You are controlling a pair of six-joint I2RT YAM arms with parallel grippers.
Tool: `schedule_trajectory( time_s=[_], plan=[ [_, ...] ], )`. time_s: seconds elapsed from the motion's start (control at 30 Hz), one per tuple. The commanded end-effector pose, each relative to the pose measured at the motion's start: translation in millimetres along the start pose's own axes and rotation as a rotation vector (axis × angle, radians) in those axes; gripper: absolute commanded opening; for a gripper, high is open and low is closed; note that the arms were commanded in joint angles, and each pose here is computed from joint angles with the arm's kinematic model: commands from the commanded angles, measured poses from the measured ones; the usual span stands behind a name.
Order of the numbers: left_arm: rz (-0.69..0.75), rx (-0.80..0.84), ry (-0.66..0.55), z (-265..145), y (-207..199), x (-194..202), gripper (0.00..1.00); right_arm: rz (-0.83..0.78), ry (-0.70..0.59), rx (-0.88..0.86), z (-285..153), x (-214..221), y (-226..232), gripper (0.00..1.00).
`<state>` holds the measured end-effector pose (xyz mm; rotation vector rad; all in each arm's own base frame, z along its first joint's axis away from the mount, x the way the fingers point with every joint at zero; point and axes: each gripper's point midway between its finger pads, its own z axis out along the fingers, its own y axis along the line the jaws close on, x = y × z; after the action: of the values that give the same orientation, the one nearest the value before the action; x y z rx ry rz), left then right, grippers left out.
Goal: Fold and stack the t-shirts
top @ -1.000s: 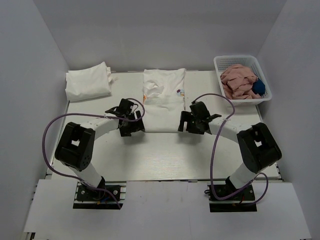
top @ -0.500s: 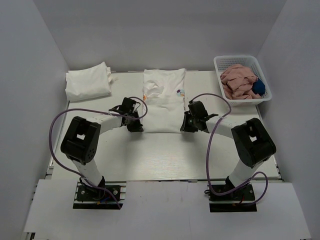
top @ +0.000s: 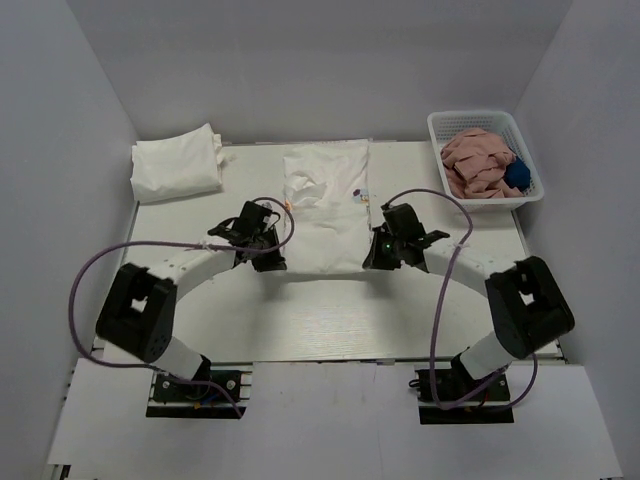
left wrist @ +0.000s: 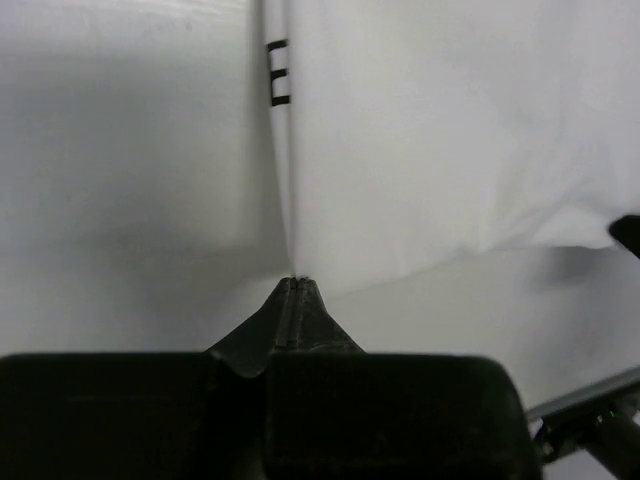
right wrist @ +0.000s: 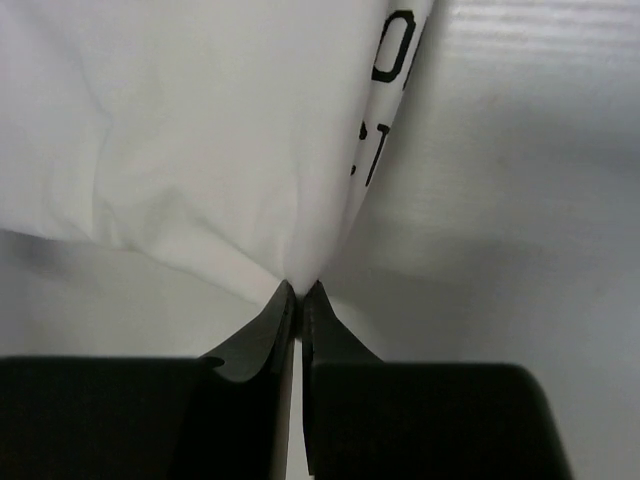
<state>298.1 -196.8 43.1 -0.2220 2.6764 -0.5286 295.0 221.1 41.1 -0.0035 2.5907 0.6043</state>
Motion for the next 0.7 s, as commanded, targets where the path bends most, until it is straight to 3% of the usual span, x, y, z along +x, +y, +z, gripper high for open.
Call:
schedule_trajectory(
  time_s=[0.0, 0.1, 0.13, 0.3, 0.4, 0.67],
  plan=[
    [0.014, 0.045, -0.046, -51, -15, 6, 0.00, -0.042, 0.093, -0.074, -39, 30, 15, 0.00],
    [0.011, 0.112, -0.036, -84, -26, 23, 0.00, -0.046, 0.101, -0.116, -83, 45, 24, 0.00],
    [0.021, 0.133, -0.036, -93, -31, 27, 0.00, -0.037, 0.163, -0.090, -93, 61, 17, 0.00],
    [0.012, 0.275, -0.153, -154, -53, 23, 0.00, -0.099, 0.090, -0.233, -155, 44, 53, 0.00],
    [0.033, 0.367, -0.262, -184, -70, 7, 0.00, -0.126, 0.043, -0.280, -174, 25, 71, 0.00],
    [0.037, 0.312, -0.436, -197, -85, -48, 0.00, -0.133, -0.075, -0.286, -179, -19, 89, 0.00]
  ],
)
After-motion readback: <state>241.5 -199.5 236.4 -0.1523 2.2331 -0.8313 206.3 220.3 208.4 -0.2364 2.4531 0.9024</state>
